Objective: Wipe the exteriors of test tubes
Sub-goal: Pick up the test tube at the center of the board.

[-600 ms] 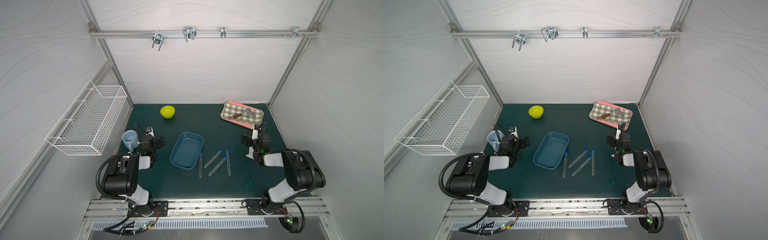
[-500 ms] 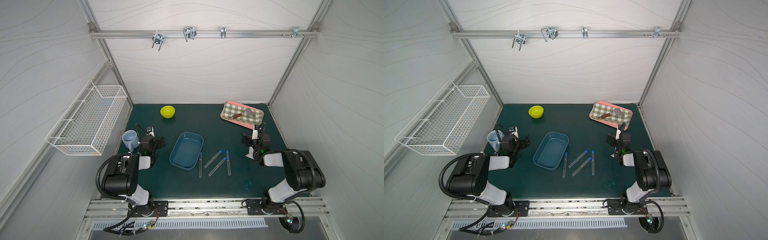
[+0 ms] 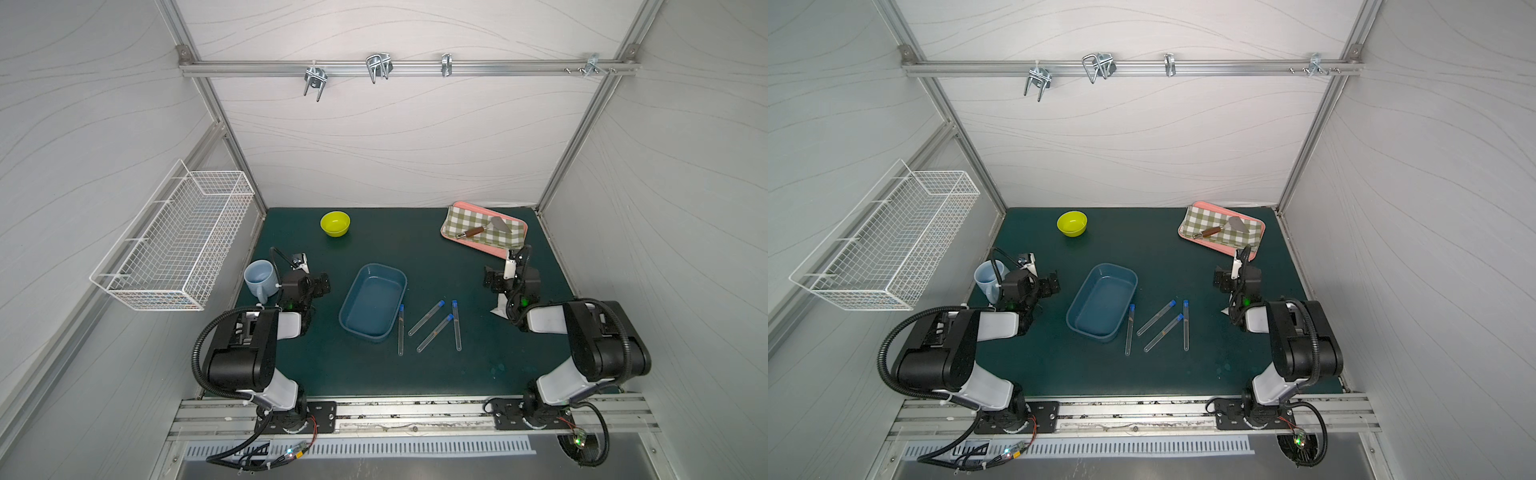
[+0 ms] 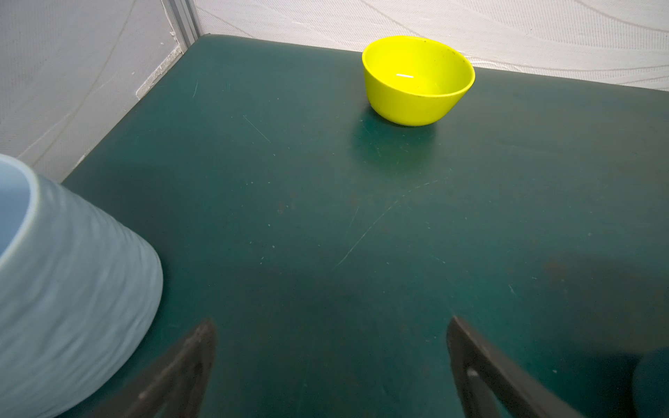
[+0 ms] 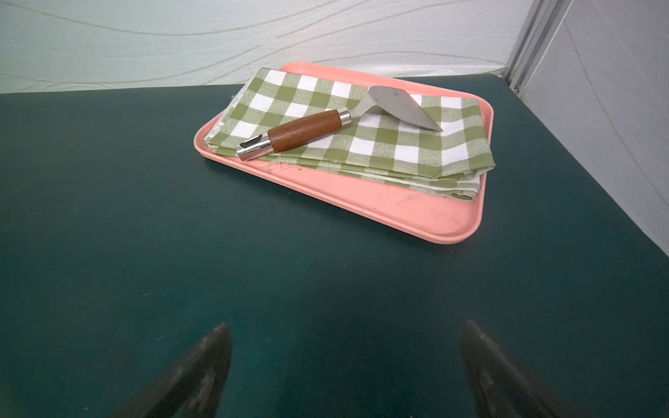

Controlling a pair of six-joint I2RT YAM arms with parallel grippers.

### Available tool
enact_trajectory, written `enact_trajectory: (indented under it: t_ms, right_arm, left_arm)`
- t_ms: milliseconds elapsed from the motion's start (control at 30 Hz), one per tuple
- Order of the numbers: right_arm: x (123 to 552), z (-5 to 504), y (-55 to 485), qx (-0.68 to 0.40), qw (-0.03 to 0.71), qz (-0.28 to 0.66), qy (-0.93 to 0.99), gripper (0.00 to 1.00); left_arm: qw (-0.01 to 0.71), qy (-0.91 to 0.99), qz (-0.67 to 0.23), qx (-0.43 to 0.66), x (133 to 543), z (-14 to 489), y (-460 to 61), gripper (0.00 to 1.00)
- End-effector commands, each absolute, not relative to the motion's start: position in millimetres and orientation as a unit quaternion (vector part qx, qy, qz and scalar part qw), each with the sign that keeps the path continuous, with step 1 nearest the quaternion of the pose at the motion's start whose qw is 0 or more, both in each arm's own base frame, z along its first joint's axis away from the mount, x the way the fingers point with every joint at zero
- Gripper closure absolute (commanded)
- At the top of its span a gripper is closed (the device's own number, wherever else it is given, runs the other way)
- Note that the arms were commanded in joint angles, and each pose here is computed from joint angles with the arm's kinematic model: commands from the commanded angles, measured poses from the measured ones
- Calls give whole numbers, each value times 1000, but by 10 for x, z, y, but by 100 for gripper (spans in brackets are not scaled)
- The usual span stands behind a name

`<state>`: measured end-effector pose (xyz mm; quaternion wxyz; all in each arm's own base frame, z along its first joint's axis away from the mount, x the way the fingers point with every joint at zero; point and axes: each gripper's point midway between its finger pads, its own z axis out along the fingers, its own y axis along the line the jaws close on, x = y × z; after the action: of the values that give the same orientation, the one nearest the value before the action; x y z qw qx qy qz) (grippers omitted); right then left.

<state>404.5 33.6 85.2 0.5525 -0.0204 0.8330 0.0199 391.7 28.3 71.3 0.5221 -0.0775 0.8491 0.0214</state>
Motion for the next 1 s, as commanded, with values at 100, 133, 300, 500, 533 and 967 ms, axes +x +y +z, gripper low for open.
enact_trajectory:
  t_ms: [100, 133, 300, 500, 533, 967]
  right_arm:
    - [4031, 823, 348, -30, 551, 15, 834, 1]
    - [4033, 813, 339, -29, 548, 16, 836, 1]
    - [4033, 810, 344, -29, 548, 19, 836, 1]
    - [4020, 874, 333, -27, 558, 11, 829, 1]
    - [4003, 947, 334, -25, 558, -1, 829, 1]
    - [3226, 1667, 1139, -74, 363, 80, 926, 1]
  left_arm:
    - [546, 835, 19, -71, 4033, 876, 266, 0]
    - [546, 834, 19, -71, 4033, 877, 267, 0]
    - [546, 835, 18, -71, 4032, 876, 264, 0]
    - [551, 831, 17, -71, 4018, 902, 267, 0]
    - [559, 826, 25, -77, 4056, 994, 299, 1]
    - [424, 898, -91, -73, 3566, 1864, -343, 8]
